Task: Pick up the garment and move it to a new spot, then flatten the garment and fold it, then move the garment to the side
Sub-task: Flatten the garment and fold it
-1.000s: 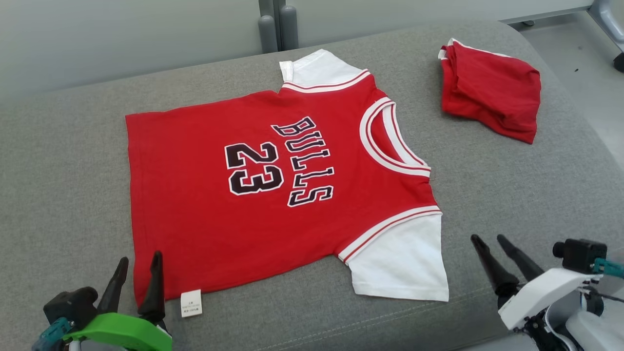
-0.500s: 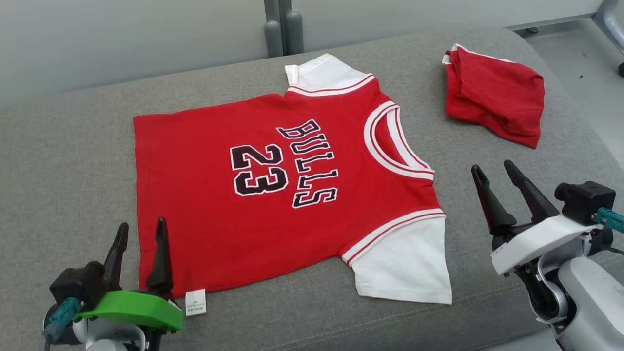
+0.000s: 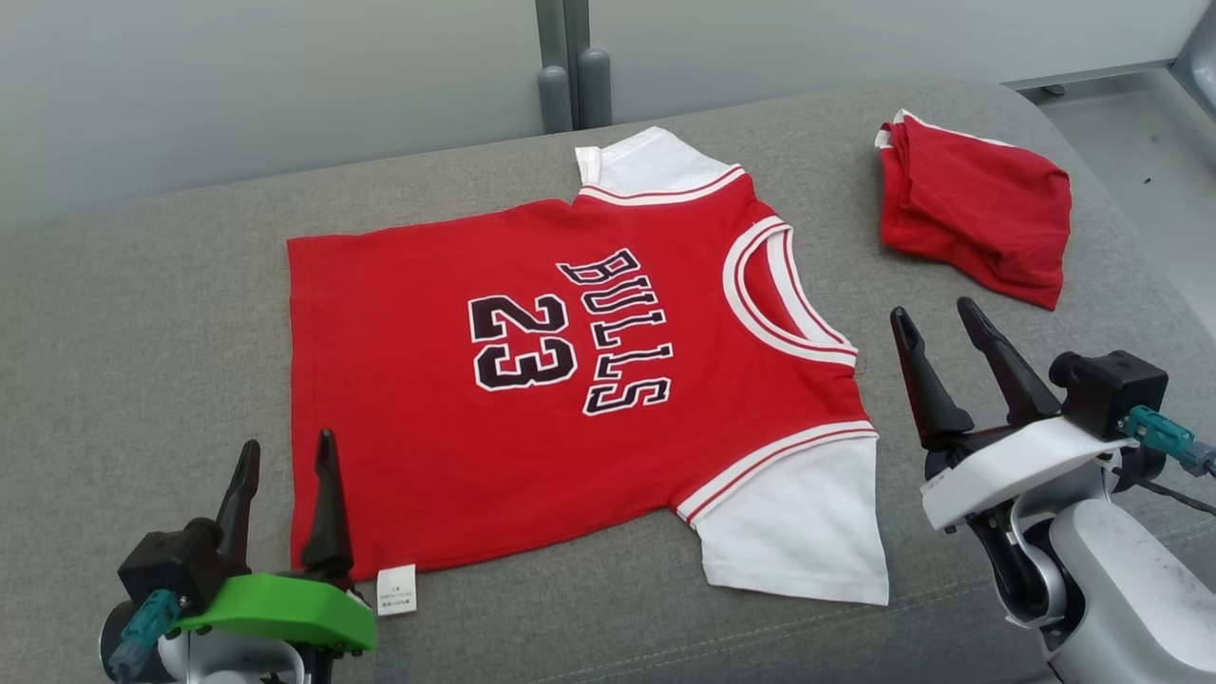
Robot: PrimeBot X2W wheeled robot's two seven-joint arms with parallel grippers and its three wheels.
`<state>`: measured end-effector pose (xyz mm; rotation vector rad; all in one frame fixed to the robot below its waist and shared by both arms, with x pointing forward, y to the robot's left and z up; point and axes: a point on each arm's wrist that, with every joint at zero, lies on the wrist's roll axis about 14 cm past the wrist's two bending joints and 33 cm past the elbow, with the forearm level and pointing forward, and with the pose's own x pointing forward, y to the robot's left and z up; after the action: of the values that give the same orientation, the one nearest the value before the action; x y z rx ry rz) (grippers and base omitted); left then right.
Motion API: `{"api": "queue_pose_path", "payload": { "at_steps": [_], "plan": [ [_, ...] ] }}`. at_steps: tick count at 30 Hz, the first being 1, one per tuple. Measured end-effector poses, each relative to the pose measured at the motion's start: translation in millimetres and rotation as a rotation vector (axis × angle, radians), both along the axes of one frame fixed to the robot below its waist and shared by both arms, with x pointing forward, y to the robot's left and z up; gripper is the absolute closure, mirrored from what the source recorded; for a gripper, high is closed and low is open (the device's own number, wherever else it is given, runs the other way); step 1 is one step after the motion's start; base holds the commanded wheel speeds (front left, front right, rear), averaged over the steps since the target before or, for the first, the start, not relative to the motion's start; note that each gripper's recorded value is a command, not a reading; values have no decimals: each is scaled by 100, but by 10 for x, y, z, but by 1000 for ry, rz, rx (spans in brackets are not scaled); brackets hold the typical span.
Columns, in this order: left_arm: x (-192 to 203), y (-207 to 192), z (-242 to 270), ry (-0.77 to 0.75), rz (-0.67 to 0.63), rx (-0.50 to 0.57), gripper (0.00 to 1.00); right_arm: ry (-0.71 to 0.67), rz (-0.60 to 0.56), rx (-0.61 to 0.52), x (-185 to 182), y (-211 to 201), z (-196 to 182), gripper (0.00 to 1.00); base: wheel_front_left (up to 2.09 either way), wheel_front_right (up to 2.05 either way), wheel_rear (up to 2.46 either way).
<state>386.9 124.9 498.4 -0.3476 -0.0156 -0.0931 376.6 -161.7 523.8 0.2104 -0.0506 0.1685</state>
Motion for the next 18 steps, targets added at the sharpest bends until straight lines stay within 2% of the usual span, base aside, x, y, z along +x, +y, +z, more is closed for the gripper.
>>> {"api": "queue_pose_path", "payload": {
  "at_steps": [18],
  "plan": [
    [-138, -21, -30, 13, 13, 11, 0, -35, -11, -18, -58, 101, 73, 0, 0, 0, 0]
  ]
}}
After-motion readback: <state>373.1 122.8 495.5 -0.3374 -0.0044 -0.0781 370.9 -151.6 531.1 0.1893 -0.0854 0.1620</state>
